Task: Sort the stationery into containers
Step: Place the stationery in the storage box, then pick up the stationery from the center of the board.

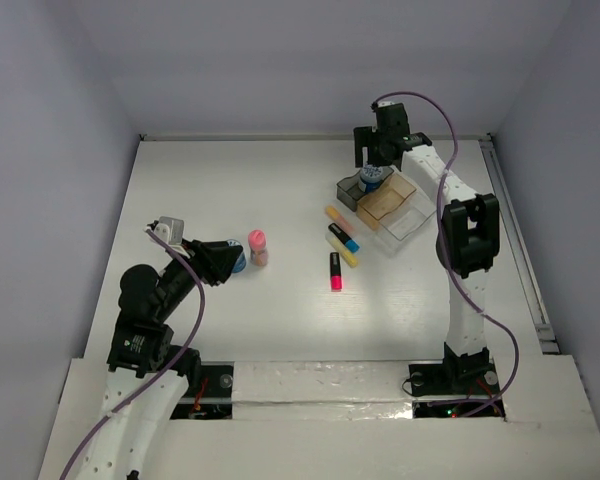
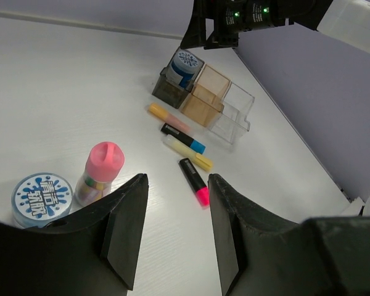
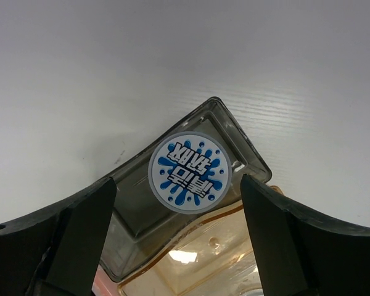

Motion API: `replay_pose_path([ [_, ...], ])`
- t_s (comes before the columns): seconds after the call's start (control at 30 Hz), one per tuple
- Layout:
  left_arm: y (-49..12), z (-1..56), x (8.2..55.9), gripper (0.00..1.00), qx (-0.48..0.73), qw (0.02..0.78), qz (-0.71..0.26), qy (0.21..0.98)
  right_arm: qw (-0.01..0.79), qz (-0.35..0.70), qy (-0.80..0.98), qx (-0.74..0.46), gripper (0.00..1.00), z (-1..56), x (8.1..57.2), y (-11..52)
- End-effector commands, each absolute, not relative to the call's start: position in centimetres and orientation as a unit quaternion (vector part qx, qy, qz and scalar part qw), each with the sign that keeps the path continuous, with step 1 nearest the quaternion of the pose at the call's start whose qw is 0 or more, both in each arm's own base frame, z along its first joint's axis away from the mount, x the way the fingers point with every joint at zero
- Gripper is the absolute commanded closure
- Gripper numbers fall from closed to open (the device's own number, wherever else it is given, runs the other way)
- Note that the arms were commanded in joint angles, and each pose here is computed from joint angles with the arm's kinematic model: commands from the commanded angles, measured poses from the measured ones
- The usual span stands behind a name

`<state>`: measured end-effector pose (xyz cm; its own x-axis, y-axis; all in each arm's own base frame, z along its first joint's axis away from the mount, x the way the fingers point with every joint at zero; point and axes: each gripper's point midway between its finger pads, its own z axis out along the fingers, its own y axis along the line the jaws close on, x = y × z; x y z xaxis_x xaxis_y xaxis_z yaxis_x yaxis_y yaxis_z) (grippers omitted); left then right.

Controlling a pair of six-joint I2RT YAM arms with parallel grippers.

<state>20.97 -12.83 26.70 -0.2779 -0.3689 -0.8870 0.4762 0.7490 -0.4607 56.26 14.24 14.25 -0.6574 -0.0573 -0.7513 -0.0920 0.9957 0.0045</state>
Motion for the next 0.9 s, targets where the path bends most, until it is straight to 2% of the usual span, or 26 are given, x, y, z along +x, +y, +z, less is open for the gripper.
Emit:
replay_pose_path([
  [0.0,-12.8,29.0,20.9,0.59,0.049,0.624,-0.352,0.696,0.462,0.044,0.885,-0.041,0.13,18.3,57.5,14.7],
  [0.03,-12.8,29.0,20.9,0.59,0.048,0.625,-0.352,0.695,0.476,0.057,0.877,-0.041,0.16,19.9,57.2,15.0],
  [0.1,-12.7,29.0,20.9,0.60,0.048,0.626,-0.351,0.695,0.490,0.082,0.867,-0.044,0.30,21.6,56.4,15.6],
  [0.13,-12.7,29.2,20.8,0.67,0.050,0.627,-0.352,0.693,0.492,0.094,0.864,-0.048,0.59,21.4,55.6,16.4],
  [0.17,-12.8,29.1,20.7,0.71,0.051,0.627,-0.352,0.693,0.516,0.108,0.848,-0.061,0.79,24.2,54.1,18.1],
  [0.2,-12.5,29.2,20.9,0.74,0.048,0.630,-0.348,0.693,0.526,0.115,0.839,-0.071,0.93,25.0,53.1,19.1],
  [0.23,-12.5,29.3,20.9,0.84,0.048,0.632,-0.347,0.692,0.533,0.130,0.831,-0.091,1.00,25.7,51.9,20.6],
  [0.33,-11.8,29.1,21.3,0.99,0.031,0.633,-0.330,0.700,0.534,0.228,0.792,-0.189,1.00,27.5,46.4,27.8],
  [0.37,-11.5,29.4,21.4,1.00,0.026,0.636,-0.324,0.700,0.528,0.253,0.783,-0.213,1.00,27.3,44.9,29.6],
  [0.43,-11.2,29.6,21.3,1.00,0.016,0.639,-0.317,0.701,0.510,0.310,0.751,-0.282,0.99,28.2,40.5,34.4],
  [0.53,-9.4,31.8,20.9,1.00,-0.004,0.668,-0.281,0.689,0.491,0.339,0.721,-0.351,0.96,28.5,36.5,39.4],
  [0.6,-8.0,34.3,20.2,1.00,-0.018,0.697,-0.255,0.670,0.482,0.354,0.708,-0.375,0.95,29.6,35.2,41.6],
  [0.7,-5.5,35.8,19.8,1.00,-0.053,0.727,-0.209,0.652,0.450,0.362,0.689,-0.437,0.92,27.9,33.3,45.2],
  [0.73,-4.7,36.1,19.6,0.97,-0.071,0.736,-0.198,0.643,0.468,0.361,0.667,-0.453,0.87,29.9,33.3,46.3],
  [0.77,-4.5,36.0,19.6,0.96,-0.076,0.739,-0.197,0.640,0.432,0.357,0.680,-0.473,0.81,27.1,32.6,47.8],
  [0.8,-4.4,36.0,19.5,0.94,-0.081,0.742,-0.196,0.637,0.427,0.355,0.676,-0.484,0.74,26.9,32.4,48.5],
  [0.83,-4.0,36.1,19.4,0.91,-0.089,0.747,-0.193,0.630,0.441,0.352,0.660,-0.496,0.58,28.2,32.6,49.5],
  [0.87,-3.8,36.0,19.4,0.91,-0.093,0.748,-0.189,0.630,0.433,0.345,0.664,-0.503,0.48,27.4,32.4,49.9],
])
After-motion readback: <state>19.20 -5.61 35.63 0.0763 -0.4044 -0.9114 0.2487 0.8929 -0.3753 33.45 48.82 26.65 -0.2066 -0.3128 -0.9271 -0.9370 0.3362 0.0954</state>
